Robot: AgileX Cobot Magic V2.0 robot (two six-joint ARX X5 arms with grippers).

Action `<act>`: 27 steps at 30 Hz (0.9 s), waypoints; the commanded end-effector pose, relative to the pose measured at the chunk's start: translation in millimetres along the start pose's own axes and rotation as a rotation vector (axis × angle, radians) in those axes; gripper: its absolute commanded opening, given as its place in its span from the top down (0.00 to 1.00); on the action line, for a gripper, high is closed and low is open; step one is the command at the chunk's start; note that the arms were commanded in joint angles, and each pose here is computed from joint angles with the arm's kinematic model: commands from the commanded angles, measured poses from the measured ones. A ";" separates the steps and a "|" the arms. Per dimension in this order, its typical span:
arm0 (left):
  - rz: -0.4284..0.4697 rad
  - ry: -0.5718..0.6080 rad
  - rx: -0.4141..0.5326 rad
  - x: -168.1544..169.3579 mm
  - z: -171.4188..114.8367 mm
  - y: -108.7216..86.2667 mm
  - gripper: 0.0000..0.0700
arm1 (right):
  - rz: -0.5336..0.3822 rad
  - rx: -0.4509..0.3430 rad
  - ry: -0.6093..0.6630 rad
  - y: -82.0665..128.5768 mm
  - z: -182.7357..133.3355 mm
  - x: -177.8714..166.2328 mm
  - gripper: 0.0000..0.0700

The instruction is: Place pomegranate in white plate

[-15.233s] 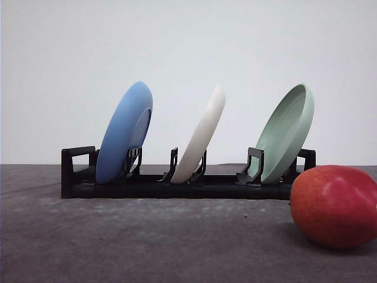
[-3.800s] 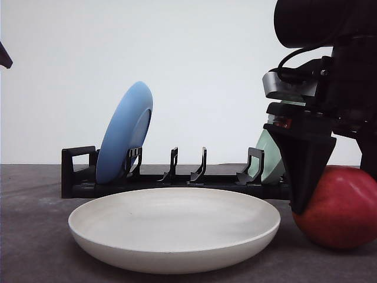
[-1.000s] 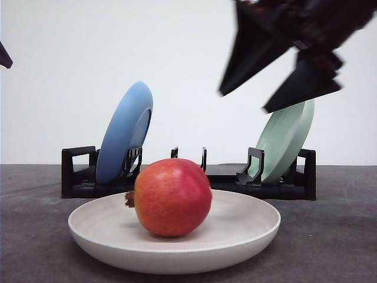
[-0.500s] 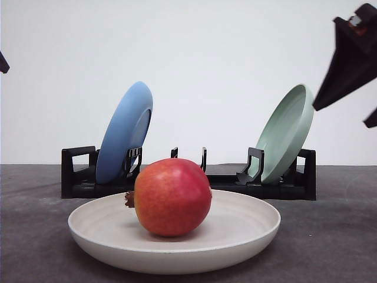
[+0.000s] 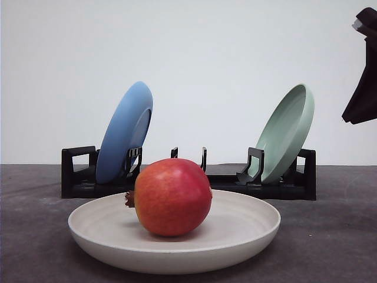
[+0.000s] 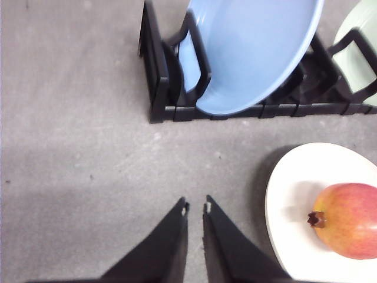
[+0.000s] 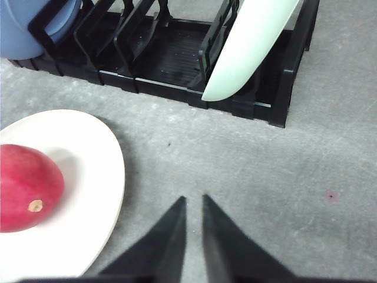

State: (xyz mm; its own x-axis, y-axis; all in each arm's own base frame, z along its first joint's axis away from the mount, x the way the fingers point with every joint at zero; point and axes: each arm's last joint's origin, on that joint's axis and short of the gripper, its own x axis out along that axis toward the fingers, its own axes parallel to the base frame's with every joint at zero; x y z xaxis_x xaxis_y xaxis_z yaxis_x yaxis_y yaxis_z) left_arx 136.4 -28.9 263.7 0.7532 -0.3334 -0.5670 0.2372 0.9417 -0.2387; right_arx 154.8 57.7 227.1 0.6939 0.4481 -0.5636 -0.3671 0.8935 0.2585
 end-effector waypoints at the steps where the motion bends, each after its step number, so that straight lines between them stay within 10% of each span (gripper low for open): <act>1: -0.005 -0.018 0.006 -0.7 3.1 -0.9 0.97 | 0.004 0.001 -0.008 0.9 1.6 0.3 0.98; 17: -0.005 -0.082 0.079 -11.8 1.1 -1.9 0.97 | 0.004 0.002 -0.008 0.9 1.6 0.4 0.98; 27: 0.118 -0.303 0.111 -13.5 -50.0 18.6 0.97 | 0.004 0.002 -0.008 0.9 1.6 0.4 0.98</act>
State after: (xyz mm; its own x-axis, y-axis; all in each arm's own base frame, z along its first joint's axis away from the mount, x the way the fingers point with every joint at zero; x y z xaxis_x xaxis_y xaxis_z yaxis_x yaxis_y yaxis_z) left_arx 100.2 -9.7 228.7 0.9129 -0.2181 -0.3450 0.1958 0.9757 -0.0985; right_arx 154.8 57.7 227.2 0.6940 0.4482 -0.5635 -0.3671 0.8935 0.2585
